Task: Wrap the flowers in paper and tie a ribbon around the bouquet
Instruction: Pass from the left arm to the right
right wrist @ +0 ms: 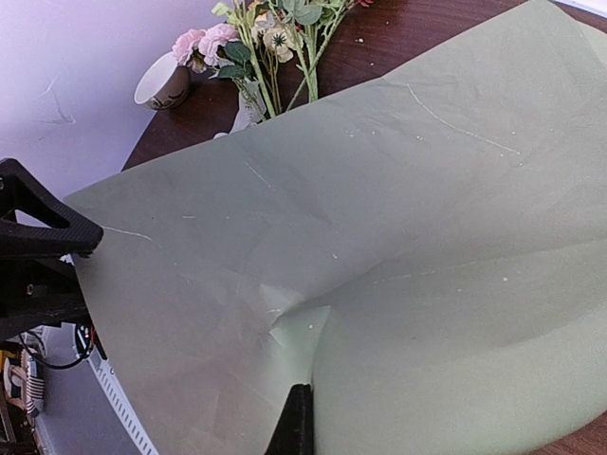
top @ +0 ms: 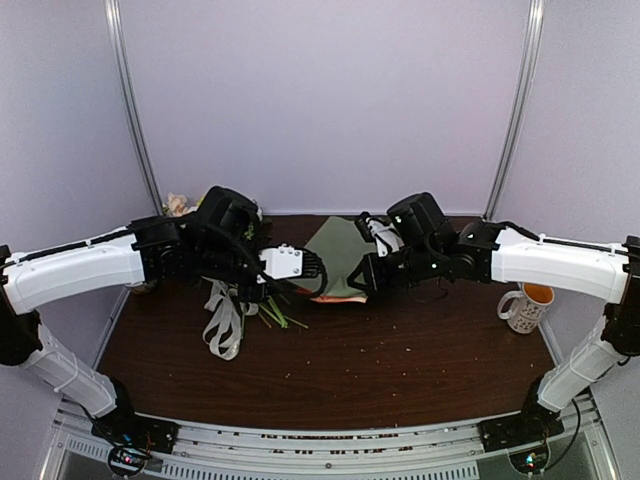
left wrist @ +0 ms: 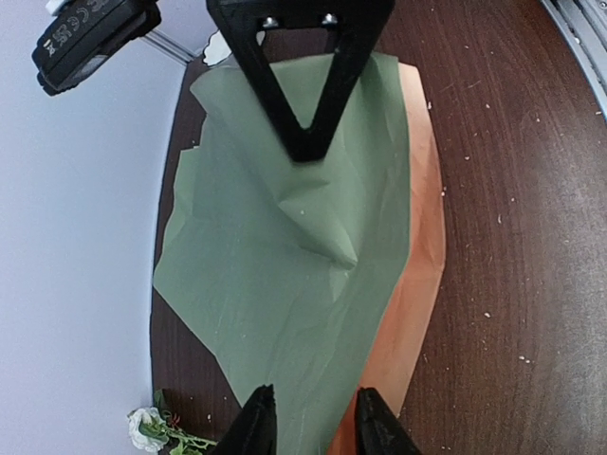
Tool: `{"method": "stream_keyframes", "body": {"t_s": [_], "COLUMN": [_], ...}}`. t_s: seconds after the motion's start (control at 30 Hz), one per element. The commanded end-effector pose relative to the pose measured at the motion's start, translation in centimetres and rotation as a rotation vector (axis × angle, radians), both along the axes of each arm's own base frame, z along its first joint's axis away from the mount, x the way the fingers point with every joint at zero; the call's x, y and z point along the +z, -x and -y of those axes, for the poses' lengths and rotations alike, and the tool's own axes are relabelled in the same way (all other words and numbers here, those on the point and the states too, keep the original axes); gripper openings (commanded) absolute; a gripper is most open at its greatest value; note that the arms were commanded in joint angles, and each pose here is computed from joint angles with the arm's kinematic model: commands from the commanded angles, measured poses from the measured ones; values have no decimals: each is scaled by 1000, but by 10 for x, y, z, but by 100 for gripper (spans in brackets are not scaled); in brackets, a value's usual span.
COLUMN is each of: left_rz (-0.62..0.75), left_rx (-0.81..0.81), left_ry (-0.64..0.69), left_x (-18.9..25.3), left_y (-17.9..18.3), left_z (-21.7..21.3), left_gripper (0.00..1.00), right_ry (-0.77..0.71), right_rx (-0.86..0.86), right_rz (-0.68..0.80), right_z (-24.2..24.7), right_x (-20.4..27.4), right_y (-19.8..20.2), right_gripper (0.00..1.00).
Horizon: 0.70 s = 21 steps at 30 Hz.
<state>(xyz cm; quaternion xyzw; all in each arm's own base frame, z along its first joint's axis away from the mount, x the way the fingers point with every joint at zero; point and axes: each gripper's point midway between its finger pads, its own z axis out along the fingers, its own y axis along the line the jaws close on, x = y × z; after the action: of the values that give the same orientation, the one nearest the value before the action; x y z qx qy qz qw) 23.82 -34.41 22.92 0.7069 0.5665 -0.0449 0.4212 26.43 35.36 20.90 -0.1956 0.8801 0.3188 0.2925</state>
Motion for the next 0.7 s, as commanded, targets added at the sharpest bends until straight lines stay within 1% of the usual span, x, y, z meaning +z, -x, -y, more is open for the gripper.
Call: {"method": "stream_keyframes", "body": {"t_s": [0.0,0.13,0.17,0.3,0.37,0.4,0.53,0.67], "left_rz": [0,-9,-5,-16,-36,-47,-79,-163], "left_rx": [-13,-2,9,25,31,44,134,257], "left_ry": [-16,-46,-54,-56,-45,-37,38,162], "left_x": [-2,-11,-13,-15,-16,-17,-14,-10], "left_y": [-1,-5,-8,-12,-11,-12,-17,-26], "left_z": [4,6,6,10,11,11,11,10], "left_gripper": [33,33,31,14,0,0,0,0], "right_ry": [-14,-13,-12,-11,-12,-11,-37,-97], "right_rx": [11,13,14,15,20,22,10,-55], "right_rz": [18,17,18,14,8,5,-2,6], "right_z": [-2,-1,-1,0,0,1,12,41], "right_x": [6,6,6,4,3,3,9,15], "right_y": [1,2,2,4,5,6,11,10], "right_gripper": [0,0,0,0,1,6,38,54]}}
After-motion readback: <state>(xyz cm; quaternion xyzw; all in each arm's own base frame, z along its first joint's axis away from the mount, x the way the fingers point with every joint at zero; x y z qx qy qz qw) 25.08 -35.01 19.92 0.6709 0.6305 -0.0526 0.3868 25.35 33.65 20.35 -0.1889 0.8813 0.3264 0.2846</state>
